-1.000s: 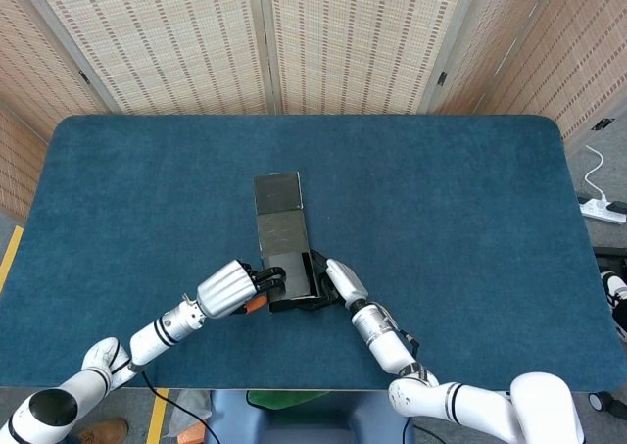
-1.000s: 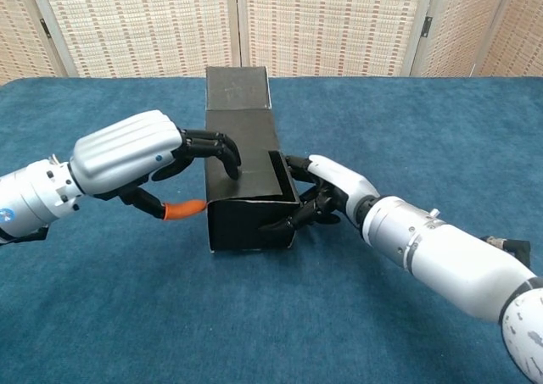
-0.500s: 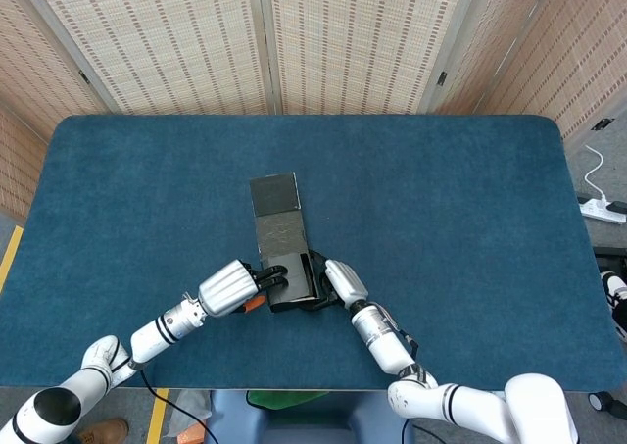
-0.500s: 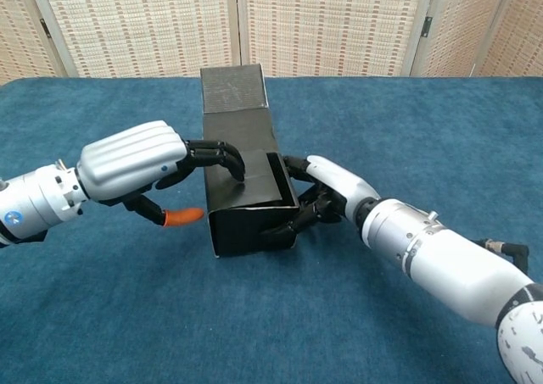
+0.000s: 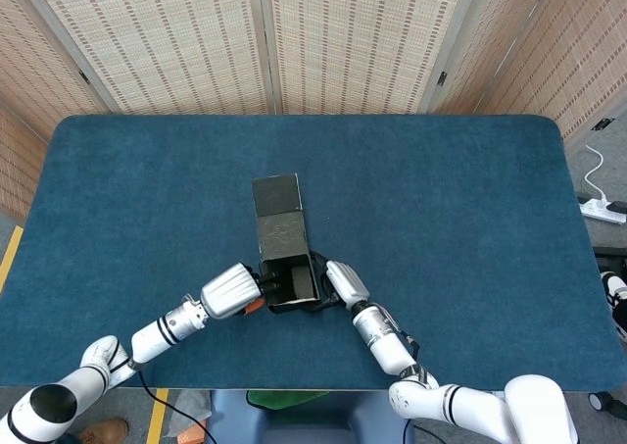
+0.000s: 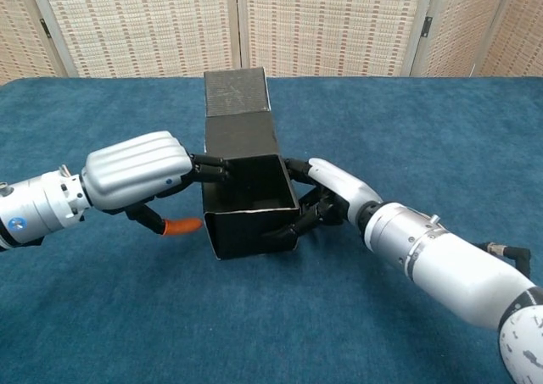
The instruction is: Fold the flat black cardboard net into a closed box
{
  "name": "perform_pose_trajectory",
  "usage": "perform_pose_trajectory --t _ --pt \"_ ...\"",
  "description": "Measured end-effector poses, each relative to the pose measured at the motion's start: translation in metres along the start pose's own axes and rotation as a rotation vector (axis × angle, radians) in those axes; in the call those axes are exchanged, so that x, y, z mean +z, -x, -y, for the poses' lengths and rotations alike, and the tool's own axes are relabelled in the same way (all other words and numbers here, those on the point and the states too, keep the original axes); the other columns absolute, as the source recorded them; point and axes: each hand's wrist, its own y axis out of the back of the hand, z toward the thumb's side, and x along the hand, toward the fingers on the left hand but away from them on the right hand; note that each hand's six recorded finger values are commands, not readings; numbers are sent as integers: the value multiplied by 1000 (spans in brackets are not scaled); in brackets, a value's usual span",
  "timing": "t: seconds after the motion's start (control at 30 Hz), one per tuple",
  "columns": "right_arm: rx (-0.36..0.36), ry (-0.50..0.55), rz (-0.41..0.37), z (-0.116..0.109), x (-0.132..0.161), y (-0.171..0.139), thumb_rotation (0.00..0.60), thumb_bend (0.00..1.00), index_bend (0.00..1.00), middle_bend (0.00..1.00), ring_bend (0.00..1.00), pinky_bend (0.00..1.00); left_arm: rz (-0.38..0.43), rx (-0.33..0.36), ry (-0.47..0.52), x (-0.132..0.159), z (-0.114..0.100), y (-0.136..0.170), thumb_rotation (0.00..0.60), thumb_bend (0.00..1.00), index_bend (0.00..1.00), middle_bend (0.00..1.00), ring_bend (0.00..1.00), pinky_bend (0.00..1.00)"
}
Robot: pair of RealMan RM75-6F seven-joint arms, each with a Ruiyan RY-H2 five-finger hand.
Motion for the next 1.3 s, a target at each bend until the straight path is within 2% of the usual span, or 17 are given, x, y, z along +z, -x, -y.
perform_pose_trajectory --t 0.43,0.6,0.9,1.07,1.3 --pt "10 5 -10 1 1 -4 600 219 495 502 771 1000 8 -56 -35 2 6 -1 600 361 461 426 819 837" --pt "13 8 -17 3 3 -6 600 219 495 502 770 1000 19 -79 -54 11 8 -5 600 360 472 456 812 835" --pt "15 19 -27 3 5 -10 600 219 495 502 769 1000 16 -137 -138 13 15 -9 600 361 595 535 811 832" --pt "16 20 -26 5 5 -11 600 219 495 502 769 1000 13 -123 -151 14 11 -9 600 361 625 599 811 835" --pt "12 37 -18 5 4 -12 600 219 495 502 769 1000 6 -57 -140 11 1 -4 600 361 672 648 813 841"
